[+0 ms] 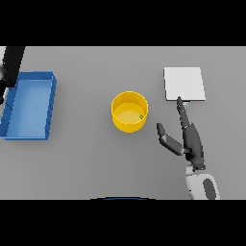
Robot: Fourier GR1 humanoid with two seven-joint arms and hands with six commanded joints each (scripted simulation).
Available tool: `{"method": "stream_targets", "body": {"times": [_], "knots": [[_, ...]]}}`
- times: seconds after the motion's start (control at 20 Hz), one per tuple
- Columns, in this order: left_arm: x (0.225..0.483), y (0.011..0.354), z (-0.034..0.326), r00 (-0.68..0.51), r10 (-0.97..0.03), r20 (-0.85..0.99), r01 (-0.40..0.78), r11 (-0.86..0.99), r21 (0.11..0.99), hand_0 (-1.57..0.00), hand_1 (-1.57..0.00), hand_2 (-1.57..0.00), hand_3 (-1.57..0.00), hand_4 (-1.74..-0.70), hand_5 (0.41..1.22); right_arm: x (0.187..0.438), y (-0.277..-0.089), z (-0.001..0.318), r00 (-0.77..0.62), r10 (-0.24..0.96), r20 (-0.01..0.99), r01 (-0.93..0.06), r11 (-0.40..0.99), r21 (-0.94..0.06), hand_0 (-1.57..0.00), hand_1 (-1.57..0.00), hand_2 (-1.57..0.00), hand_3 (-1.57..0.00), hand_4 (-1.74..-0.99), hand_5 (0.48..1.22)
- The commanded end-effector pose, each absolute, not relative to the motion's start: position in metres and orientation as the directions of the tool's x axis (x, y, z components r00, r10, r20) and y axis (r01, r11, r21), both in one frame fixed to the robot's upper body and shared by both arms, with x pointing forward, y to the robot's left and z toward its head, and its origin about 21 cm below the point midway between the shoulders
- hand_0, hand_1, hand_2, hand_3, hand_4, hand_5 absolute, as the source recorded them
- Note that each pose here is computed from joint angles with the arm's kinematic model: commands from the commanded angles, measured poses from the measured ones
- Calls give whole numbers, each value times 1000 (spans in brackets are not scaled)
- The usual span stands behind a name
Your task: Pick up the red beaker and tilt it to pour out 1 green nut into yellow bowl. Pick up the yellow bowl and place it on the metallic measuring scale.
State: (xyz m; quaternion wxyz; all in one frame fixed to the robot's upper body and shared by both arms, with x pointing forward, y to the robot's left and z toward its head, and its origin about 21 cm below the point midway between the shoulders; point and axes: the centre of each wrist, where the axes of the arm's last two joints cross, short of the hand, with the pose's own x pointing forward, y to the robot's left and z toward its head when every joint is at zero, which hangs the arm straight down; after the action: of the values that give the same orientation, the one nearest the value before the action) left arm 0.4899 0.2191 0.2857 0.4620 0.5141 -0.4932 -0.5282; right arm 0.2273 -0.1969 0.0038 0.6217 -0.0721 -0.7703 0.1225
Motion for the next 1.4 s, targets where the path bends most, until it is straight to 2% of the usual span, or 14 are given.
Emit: {"method": "stream_targets", "body": {"times": [0.0,0.15,0.2,0.45,0.75,1.1,1.35], "knots": [[489,243,279,-1,-1000,-1,-28,-1,1000,-1571,-1571,-1571,-1435,-1740,1221,226,-197,3,-212,255,943,-44,962,-270,1,1,1,1,-1012,659],[483,287,257,172,-967,186,-61,178,982,-1571,-1571,-1571,-1425,-1740,1221,231,-191,5,-203,281,938,-48,954,-296,1,1,1,1,-1044,654],[479,303,247,227,-937,267,-78,255,964,-1571,-1571,-1571,-1426,-1740,1221,229,-194,5,-217,284,934,-54,952,-302,1,1,1,1,-1050,653],[459,339,188,363,-782,507,-141,492,859,-1571,-1571,-1571,-1470,-1741,1221,230,-194,7,-209,313,926,-39,944,-328,1,1,1,1,-1048,651],[424,342,144,425,-645,635,-218,608,763,-1571,-1571,-1571,-1450,-1741,1221,228,-197,5,-195,339,920,-41,935,-353,1,1,1,1,-1026,648],[383,335,103,414,-569,711,-258,675,691,-1571,-1571,-1571,-1512,-1741,1221,227,-199,2,-204,318,926,-46,942,-333,1,1,1,1,-1004,648],[371,328,95,453,-511,731,-265,706,657,-1571,-1571,-1571,-1552,-1741,1088,223,-204,2,-220,325,920,-38,939,-341,1,1,1,1,-1012,648]]}}
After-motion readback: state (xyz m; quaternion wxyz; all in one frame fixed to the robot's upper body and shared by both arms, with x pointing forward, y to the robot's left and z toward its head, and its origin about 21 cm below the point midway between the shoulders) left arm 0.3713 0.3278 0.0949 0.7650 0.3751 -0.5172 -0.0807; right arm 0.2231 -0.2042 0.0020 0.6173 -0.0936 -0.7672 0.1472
